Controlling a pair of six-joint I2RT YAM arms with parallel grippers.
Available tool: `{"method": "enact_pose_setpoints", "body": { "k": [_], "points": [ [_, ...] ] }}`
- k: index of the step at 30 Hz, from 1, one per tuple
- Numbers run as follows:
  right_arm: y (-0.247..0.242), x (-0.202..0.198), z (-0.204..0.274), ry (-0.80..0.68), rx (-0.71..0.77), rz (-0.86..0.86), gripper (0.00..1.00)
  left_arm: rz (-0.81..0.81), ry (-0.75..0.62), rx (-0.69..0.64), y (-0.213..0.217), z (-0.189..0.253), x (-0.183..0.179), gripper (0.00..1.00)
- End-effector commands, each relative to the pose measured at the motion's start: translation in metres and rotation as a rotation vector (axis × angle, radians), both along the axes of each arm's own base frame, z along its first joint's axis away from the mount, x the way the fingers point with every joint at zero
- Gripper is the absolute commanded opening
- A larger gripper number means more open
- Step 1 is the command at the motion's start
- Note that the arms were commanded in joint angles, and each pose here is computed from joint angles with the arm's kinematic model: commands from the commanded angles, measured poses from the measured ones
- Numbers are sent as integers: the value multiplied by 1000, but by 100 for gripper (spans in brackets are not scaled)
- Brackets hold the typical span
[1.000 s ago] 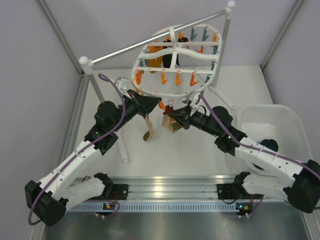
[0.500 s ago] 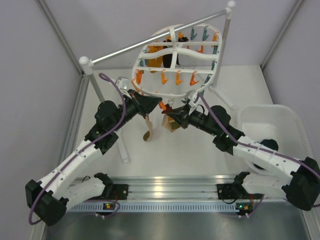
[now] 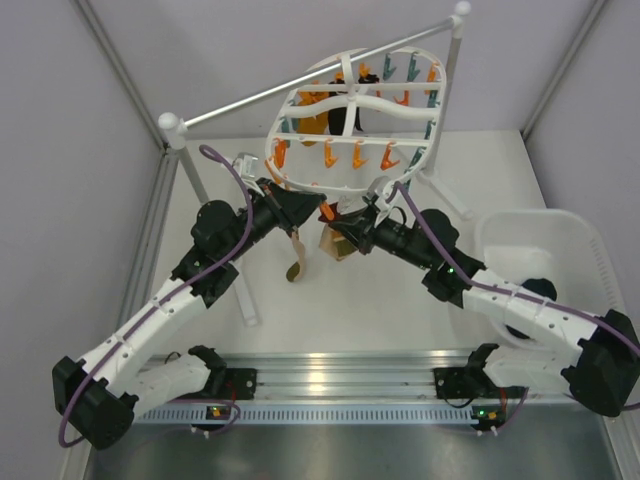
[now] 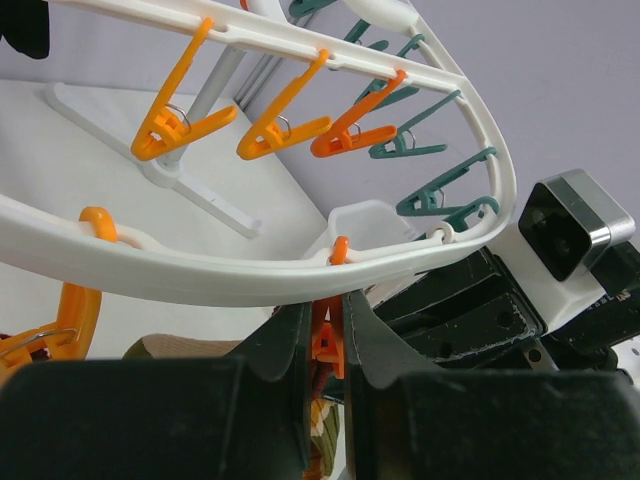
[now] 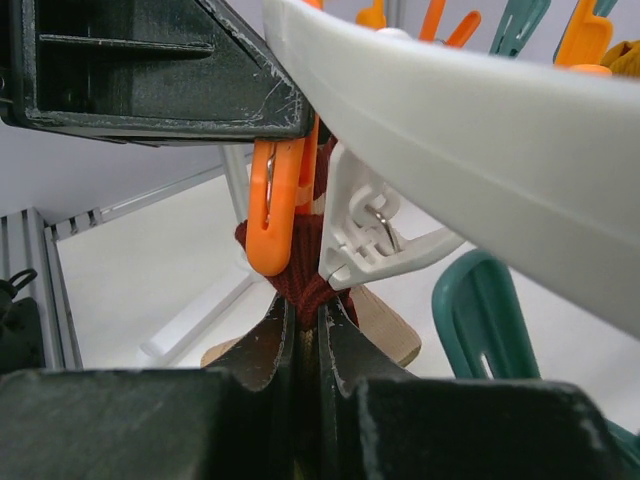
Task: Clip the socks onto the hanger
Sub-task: Clamp the sock onto the hanger.
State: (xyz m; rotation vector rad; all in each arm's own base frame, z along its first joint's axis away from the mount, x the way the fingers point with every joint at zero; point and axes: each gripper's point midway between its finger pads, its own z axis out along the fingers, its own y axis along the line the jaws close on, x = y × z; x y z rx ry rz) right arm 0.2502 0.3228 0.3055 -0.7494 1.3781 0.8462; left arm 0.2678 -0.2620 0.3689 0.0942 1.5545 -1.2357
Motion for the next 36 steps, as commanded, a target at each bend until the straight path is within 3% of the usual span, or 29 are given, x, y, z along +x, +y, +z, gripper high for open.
{"method": "enact_pose_setpoints", "body": {
  "k": [1,8,9,10,14,19,26,33,35,36],
  "points": [
    [11,-6,48,-77,108,27,0,-20,-21,-26,-3,10,-1,0],
    [12,-5,63,-91,135,25,0,-13,-10,-22,-3,5,1,3],
    [13,-6,64,-94,137,27,0,-11,-11,-23,-2,6,1,7],
    [13,-6,64,-93,136,27,0,-11,-11,-23,-2,5,1,20],
    [12,-4,58,-90,116,20,0,12,-22,-16,3,9,0,45],
    [10,-4,53,-87,103,10,0,57,-40,2,15,14,-1,56],
    [8,1,41,-88,50,-14,0,50,-115,52,27,20,-19,81],
    [8,4,34,-68,25,-26,0,61,-121,125,41,4,-34,93],
    [8,4,31,-57,12,-24,3,58,-124,144,43,-1,-37,97],
    [9,3,31,-55,10,-21,11,59,-128,160,44,-4,-38,98]
  ]
}}
